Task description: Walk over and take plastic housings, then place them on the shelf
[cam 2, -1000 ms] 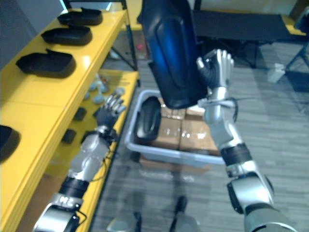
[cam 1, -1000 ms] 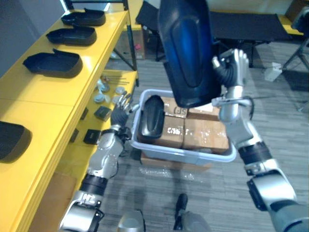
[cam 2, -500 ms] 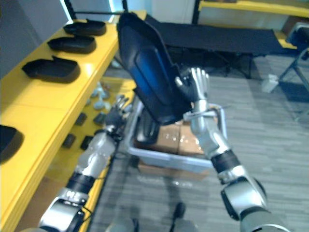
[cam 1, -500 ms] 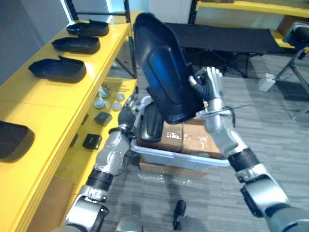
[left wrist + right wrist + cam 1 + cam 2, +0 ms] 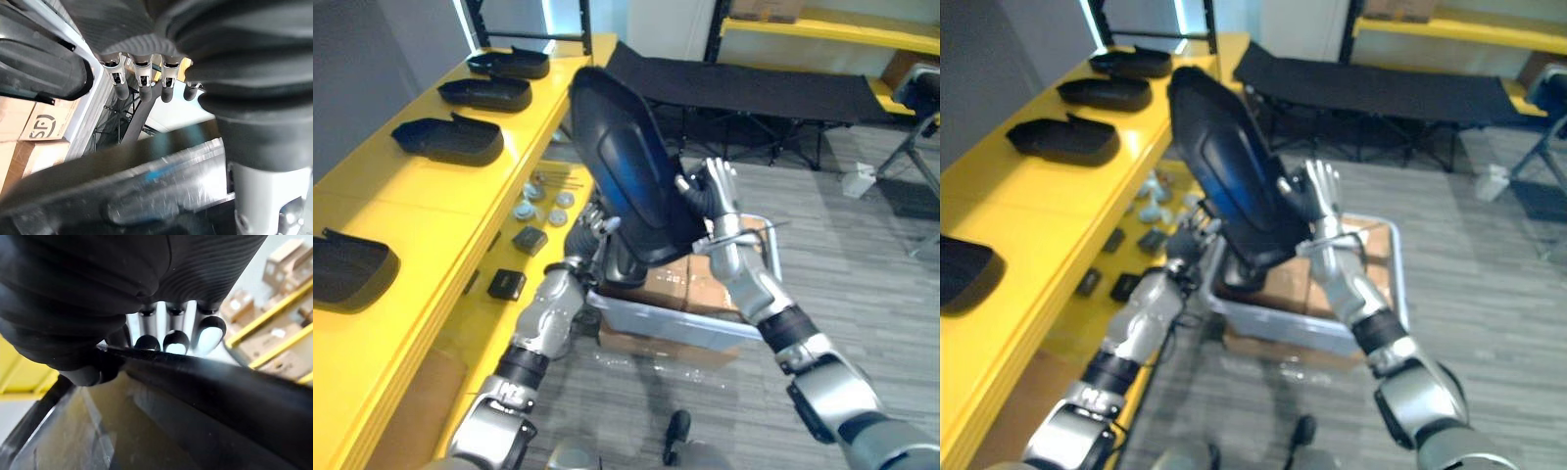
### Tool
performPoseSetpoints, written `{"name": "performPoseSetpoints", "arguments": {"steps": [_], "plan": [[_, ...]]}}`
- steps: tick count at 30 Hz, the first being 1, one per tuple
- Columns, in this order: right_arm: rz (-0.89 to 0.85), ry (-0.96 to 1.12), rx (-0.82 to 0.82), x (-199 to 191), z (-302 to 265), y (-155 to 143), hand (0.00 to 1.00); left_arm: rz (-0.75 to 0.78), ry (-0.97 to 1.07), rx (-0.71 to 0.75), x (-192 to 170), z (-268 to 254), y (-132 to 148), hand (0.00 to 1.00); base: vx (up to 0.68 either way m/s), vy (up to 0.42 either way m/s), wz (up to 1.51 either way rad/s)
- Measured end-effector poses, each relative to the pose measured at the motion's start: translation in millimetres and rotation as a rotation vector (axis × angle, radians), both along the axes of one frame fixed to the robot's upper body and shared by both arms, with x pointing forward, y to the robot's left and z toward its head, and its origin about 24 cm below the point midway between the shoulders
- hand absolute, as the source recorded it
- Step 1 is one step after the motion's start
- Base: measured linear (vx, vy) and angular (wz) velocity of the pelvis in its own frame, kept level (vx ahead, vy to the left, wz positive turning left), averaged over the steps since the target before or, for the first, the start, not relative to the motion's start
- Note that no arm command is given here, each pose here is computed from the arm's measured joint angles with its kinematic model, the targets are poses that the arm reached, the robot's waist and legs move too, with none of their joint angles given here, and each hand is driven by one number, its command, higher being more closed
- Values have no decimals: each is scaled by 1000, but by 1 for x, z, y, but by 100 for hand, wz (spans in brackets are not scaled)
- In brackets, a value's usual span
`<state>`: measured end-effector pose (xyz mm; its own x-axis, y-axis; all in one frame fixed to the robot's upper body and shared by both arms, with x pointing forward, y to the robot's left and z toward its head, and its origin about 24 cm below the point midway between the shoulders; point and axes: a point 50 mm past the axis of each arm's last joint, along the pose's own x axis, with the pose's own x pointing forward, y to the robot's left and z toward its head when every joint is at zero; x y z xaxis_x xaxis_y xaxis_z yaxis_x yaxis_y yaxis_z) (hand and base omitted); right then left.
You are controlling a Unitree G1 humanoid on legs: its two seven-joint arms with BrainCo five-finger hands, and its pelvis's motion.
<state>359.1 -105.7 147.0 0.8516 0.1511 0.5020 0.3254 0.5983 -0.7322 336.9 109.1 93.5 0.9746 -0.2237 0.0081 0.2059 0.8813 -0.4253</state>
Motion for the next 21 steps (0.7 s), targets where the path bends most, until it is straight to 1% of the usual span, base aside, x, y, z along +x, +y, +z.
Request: {"name": "performPoseSetpoints", "arguments": {"steps": [2, 6, 7, 14, 21], "plan": [[-14, 35, -5, 2, -8, 0, 100, -22, 4, 11, -1, -2, -4, 0, 0, 0, 0], [0, 46, -12, 1, -11, 6, 100, -23, 19, 14, -3, -6, -4, 0, 4, 4, 1], [6, 46, -8, 1, -11, 8, 100, -21, 25, 14, -4, -8, -3, 100, 0, 0, 0], [57, 37, -19, 1, -7, 26, 100, 3, 55, 19, -8, -18, 0, 100, -9, 3, 2], [109, 41, -5, -4, -11, 41, 100, 82, 88, 52, -10, -26, 7, 100, -4, 2, 0]]}}
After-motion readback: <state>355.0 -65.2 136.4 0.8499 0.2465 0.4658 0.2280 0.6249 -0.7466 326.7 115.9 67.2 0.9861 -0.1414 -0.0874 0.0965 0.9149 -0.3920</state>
